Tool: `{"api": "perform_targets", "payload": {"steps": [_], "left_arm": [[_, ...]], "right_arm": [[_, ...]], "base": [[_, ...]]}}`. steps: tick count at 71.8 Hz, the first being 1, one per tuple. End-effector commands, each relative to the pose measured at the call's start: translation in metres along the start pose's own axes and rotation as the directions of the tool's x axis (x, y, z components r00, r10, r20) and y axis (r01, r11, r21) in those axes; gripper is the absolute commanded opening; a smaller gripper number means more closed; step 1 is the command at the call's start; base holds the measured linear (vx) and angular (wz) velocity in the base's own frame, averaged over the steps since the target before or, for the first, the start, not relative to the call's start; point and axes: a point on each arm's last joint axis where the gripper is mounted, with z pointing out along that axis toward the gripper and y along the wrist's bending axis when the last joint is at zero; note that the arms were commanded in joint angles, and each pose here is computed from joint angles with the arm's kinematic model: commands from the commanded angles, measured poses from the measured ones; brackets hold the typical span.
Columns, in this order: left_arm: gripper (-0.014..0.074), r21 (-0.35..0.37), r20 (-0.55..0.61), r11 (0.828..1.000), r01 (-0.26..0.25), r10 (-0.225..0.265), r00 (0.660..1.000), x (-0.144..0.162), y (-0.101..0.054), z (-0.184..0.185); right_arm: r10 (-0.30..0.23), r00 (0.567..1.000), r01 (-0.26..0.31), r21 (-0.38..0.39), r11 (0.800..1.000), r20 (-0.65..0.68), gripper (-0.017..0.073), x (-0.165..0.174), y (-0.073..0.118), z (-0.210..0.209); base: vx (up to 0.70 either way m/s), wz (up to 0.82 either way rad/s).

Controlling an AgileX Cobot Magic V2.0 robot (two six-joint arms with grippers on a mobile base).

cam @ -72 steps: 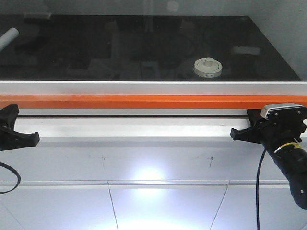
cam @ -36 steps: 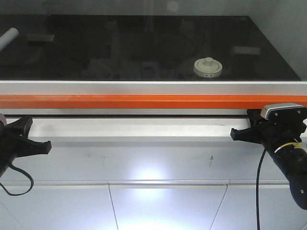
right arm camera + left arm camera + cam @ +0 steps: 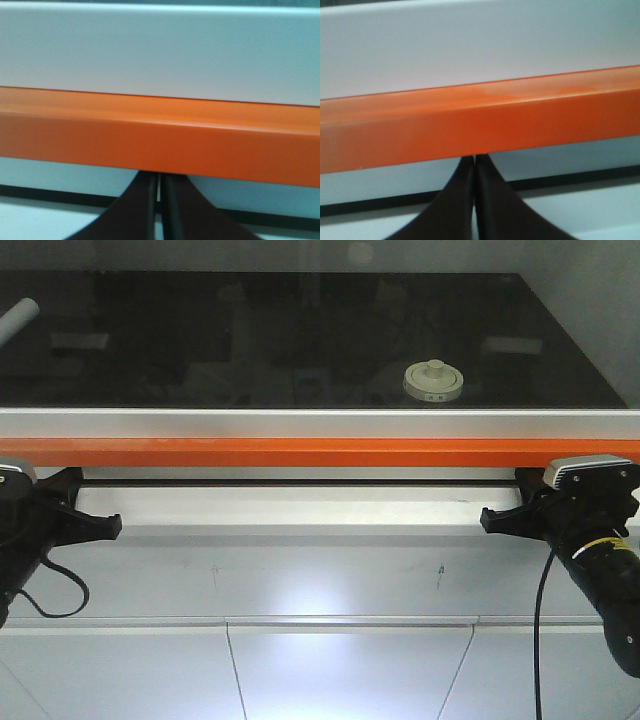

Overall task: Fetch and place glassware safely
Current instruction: 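Raise both grippers up to the orange sash bar of the hood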

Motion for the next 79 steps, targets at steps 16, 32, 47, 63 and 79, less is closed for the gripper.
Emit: {"api": "perform_targets", "payload": {"steps": [16, 32, 47, 63, 79], "left_arm": [[-0.0007, -0.009, 0.228, 1.0, 0.009, -0.006, 0.974, -0.032, 0.001, 0.004], [-0.0007, -0.003, 0.274, 1.0, 0.005, -0.004, 0.962, -0.036, 0.0, 0.003], [-0.0007, 0.001, 0.283, 1.0, 0.02, -0.02, 0.959, -0.038, 0.0, 0.002], [-0.0007, -0.002, 0.326, 1.0, 0.017, -0.016, 0.945, -0.055, 0.001, -0.006], [-0.0007, -0.005, 0.345, 1.0, 0.016, -0.013, 0.938, -0.068, 0.002, -0.013]], "right_arm": [[-0.011, 0.988, 0.008, 0.02, 1.0, 0.153, -0.0003, -0.026, -0.003, 0.004], [-0.011, 0.987, 0.008, 0.02, 1.0, 0.162, -0.0003, -0.027, -0.003, 0.004], [-0.012, 0.977, 0.008, 0.02, 1.0, 0.211, -0.0003, -0.032, -0.003, 0.003], [-0.017, 0.97, 0.012, 0.021, 1.0, 0.241, -0.0003, -0.043, -0.003, -0.001], [-0.023, 0.964, 0.017, 0.024, 1.0, 0.266, -0.0003, -0.056, -0.003, -0.006]], "base": [[0.0, 0.0], [0.0, 0.0], [0.0, 0.0], [0.0, 0.0], [0.0, 0.0]]}}
